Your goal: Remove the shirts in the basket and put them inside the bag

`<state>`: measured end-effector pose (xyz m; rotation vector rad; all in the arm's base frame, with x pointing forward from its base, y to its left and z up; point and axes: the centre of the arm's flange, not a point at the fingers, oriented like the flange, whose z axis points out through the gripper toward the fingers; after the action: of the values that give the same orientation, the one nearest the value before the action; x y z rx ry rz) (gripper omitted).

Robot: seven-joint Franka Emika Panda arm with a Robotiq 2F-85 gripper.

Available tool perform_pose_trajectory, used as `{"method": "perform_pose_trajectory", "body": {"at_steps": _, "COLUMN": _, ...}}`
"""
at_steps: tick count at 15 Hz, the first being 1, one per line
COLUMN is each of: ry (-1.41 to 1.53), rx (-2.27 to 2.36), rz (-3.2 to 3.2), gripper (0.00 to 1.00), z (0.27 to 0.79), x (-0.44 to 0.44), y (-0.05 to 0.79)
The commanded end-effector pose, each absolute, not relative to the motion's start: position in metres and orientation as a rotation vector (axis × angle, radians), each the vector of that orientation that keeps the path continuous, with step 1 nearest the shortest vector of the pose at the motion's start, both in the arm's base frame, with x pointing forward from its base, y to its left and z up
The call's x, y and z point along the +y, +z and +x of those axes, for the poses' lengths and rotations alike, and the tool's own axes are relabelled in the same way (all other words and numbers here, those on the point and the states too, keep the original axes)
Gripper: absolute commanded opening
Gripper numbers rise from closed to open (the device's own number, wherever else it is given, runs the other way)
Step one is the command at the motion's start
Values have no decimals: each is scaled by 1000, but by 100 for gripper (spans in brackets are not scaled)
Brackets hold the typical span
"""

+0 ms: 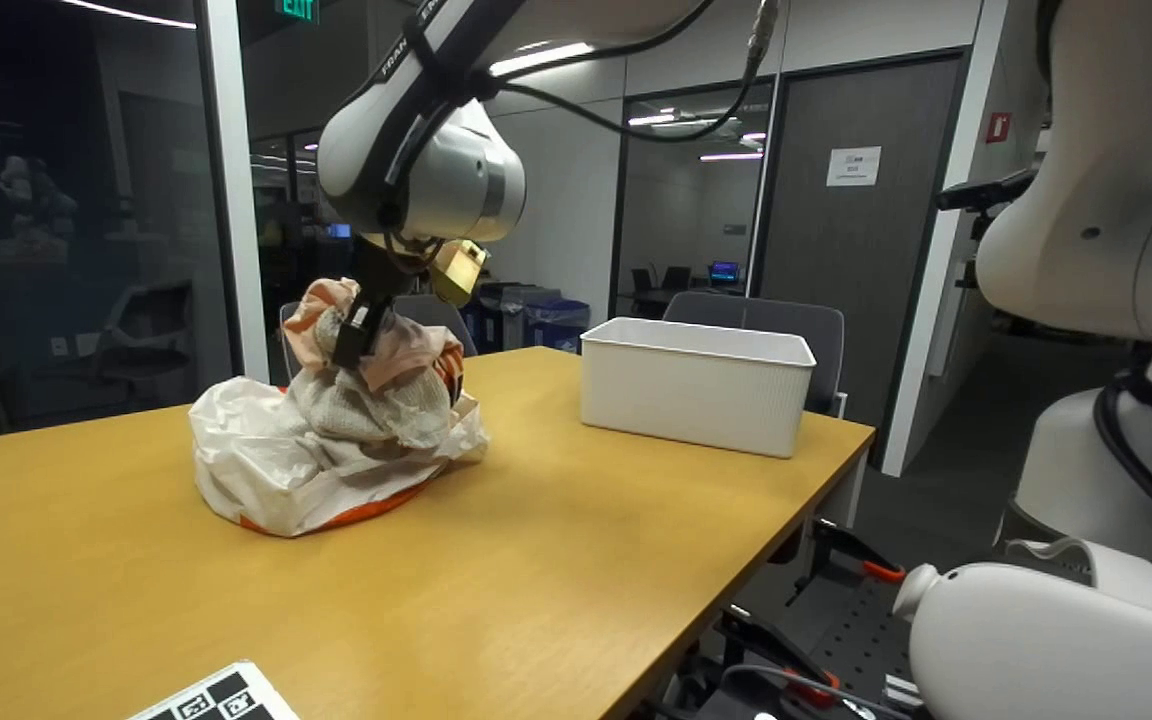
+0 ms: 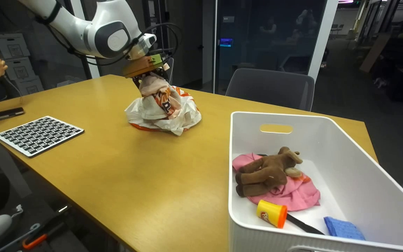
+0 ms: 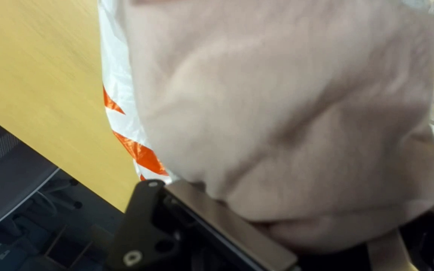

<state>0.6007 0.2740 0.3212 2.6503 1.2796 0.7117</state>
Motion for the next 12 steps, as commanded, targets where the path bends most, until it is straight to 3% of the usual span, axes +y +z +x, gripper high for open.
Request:
{"method": "perform_pose_trajectory", "body": {"at_steps": 1, "ry": 677, "rx": 1302, "rz": 2645, "gripper": 2, "z": 658, "x": 271, "y": 300}}
{"method": "perform_pose_trajectory", "body": {"at_steps": 12, "ry": 467, "rx": 1255, "rz": 2877, "gripper": 2, "z": 702, "x": 242, "y": 226}}
